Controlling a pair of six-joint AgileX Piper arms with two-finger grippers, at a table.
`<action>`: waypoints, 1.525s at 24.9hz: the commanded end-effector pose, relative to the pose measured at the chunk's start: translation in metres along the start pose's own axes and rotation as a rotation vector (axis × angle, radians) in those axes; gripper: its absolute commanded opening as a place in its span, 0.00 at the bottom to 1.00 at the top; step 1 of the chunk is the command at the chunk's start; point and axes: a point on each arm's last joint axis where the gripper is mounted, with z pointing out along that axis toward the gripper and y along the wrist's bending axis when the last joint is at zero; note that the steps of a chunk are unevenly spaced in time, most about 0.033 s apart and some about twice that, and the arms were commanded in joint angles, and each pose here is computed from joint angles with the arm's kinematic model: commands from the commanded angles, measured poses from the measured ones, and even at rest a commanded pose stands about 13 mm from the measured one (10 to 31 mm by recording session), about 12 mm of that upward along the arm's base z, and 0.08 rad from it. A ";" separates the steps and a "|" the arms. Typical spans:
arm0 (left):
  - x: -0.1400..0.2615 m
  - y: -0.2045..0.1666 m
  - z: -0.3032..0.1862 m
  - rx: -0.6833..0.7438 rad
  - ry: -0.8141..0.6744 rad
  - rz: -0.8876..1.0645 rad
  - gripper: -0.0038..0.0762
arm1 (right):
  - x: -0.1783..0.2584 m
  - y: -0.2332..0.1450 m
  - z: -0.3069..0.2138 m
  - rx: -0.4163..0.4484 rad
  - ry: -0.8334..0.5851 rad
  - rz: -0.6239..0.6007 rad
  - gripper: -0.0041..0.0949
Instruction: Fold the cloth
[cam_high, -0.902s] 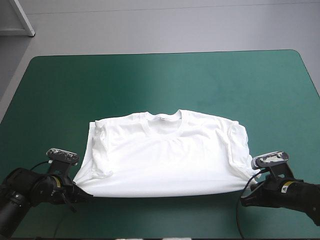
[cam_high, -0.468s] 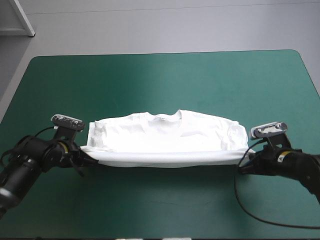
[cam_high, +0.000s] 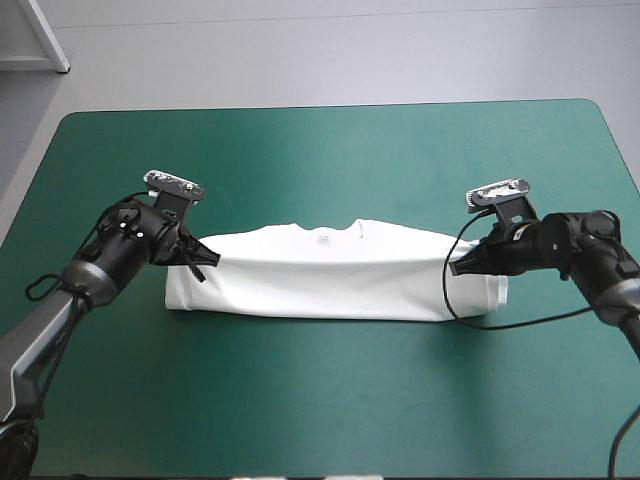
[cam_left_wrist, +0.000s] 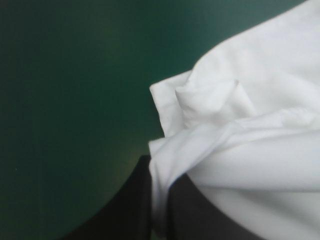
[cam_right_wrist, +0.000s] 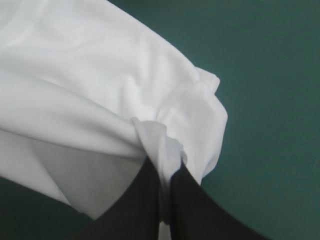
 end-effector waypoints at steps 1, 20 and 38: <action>-0.022 0.009 -0.008 -0.067 -0.104 0.015 0.07 | -0.023 -0.006 0.003 0.029 -0.088 -0.032 0.02; -0.069 0.016 -0.011 -0.135 -0.281 0.051 0.65 | -0.068 -0.032 -0.007 0.113 -0.205 0.012 0.60; -0.075 -0.089 -0.037 0.650 -0.339 0.064 0.08 | 0.013 -0.045 -0.126 0.255 -0.414 0.203 0.10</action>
